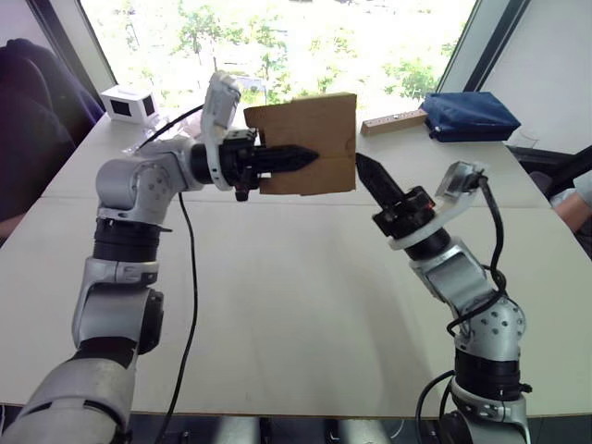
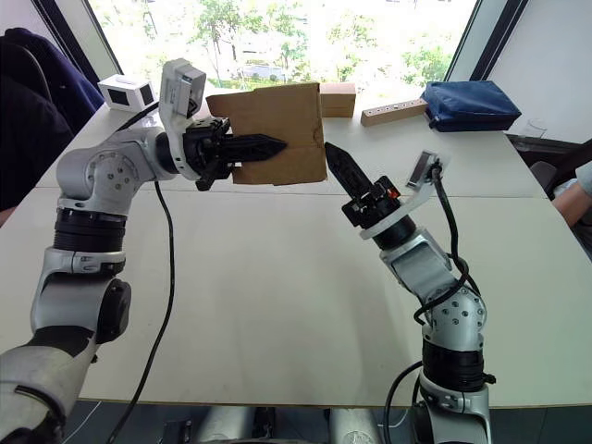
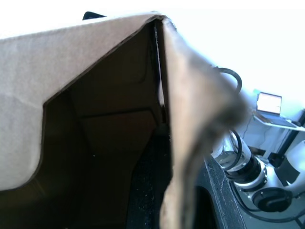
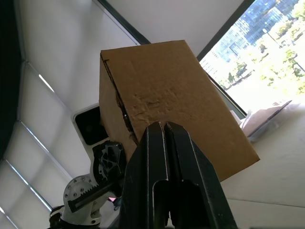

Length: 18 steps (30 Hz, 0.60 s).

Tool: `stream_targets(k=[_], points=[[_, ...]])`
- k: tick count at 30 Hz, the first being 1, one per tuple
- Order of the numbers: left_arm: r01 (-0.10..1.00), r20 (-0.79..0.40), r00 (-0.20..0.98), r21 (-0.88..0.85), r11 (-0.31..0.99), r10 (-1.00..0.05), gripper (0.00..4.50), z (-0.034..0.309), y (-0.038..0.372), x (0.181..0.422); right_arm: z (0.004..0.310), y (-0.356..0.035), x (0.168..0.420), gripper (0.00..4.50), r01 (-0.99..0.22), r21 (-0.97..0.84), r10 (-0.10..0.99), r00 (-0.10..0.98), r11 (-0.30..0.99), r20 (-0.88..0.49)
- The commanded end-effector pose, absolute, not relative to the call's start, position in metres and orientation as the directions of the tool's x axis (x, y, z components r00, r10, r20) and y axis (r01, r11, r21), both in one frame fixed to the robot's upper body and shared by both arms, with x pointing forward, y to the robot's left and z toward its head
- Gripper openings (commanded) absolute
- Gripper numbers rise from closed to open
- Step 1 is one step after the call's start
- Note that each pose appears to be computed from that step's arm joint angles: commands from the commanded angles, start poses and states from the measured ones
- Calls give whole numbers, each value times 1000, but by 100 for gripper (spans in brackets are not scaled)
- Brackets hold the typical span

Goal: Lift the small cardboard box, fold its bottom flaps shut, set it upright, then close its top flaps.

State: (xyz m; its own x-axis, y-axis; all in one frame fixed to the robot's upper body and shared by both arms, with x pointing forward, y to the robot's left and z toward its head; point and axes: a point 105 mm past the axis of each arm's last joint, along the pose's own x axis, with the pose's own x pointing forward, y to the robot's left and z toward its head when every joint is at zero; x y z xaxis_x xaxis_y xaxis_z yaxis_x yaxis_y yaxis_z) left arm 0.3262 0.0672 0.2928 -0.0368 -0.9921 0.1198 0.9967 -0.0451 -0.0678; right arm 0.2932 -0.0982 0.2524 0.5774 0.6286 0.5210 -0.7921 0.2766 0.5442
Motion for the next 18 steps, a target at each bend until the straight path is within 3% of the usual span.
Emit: stream_targets(k=[1,11,18], points=[[992,114,-119,-28,-123,-986,0,301,64,310,256,-77,276,5,-853,477,731,463,214,501],[983,72,-171,-53,-175,-983,0,289,57,301,249,-68,270,5,-864,464,773,427,195,469],[985,36,-163,-53,-165,-986,0,284,57,303,243,-77,268,5,-851,464,775,459,245,434]])
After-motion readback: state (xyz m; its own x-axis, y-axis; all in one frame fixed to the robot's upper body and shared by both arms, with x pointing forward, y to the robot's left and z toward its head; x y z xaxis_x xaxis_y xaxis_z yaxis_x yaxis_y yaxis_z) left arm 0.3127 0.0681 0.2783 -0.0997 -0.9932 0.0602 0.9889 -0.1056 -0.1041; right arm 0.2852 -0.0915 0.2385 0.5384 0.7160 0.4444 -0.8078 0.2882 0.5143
